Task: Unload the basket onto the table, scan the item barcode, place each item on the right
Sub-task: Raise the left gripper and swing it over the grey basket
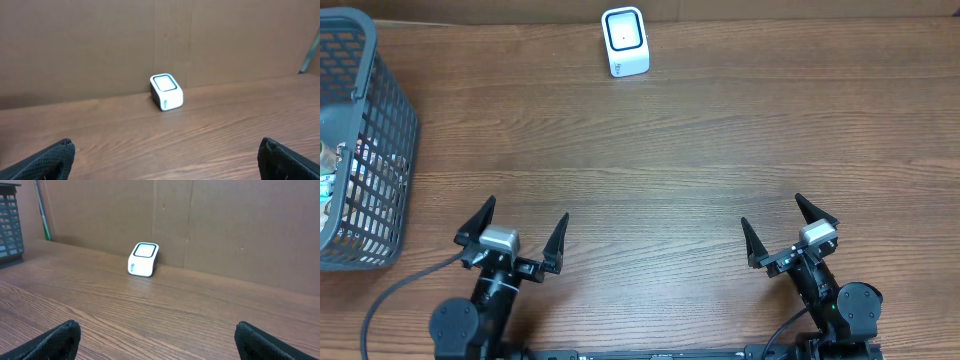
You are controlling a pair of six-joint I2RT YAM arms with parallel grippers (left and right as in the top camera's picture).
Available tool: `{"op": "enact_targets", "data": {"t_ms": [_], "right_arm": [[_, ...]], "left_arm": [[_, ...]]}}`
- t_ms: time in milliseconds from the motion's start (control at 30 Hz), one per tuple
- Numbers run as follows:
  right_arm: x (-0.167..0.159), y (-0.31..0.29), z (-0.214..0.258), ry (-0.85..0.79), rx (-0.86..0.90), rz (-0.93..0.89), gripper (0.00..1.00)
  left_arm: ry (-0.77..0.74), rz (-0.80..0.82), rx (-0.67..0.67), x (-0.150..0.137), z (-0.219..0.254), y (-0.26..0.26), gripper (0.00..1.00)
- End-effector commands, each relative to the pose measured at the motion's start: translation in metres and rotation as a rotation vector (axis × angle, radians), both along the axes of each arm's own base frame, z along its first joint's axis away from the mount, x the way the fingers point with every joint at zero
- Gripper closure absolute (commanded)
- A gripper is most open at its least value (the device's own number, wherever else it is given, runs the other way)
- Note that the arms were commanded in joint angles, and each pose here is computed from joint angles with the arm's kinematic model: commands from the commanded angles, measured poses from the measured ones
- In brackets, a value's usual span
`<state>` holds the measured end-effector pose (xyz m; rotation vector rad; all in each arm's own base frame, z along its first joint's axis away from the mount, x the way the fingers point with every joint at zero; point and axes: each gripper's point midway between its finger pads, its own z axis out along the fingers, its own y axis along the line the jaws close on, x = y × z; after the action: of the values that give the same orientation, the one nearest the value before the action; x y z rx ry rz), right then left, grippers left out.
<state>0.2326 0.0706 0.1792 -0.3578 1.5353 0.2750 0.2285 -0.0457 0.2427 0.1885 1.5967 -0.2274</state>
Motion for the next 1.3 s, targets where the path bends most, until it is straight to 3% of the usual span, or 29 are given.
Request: {"op": "enact_targets", "data": {"t_ms": [0,167,533,667,900,1033,1267], "right_arm": [[0.0,0.001,-0.002,-0.003,0.007,0.005,0.0],[0.0,0.001,-0.002,-0.003,0.007,0.005,0.0],[0.0,0.001,-0.002,-0.003,0.006,0.005,0.0],[0.0,0.001,-0.002,-0.003,0.006,0.005,0.0],[0.0,0.001,-0.002,-0.003,0.006,0.005,0.0],[0.0,0.001,-0.002,-0.003,0.007,0.005,0.0],[0.0,0.001,-0.002,-0.003,0.007,0.005,0.0]], "left_arm": [[0.005,-0.055,-0.011,0.002,0.028,-0.01,0.0],[0.102,-0.111,-0.015,0.02,0.067,-0.019,0.0],[0.536,-0.144,-0.035,0.079,0.127,-0.026,0.01],[0.629,-0.143,-0.041,0.099,0.144,-0.027,0.0],[0.571,-0.071,-0.013,0.14,0.164,-0.015,0.01],[0.519,-0.061,0.032,0.147,0.171,-0.009,0.0],[0.506,0.12,-0.05,0.154,0.176,0.051,0.0]]}}
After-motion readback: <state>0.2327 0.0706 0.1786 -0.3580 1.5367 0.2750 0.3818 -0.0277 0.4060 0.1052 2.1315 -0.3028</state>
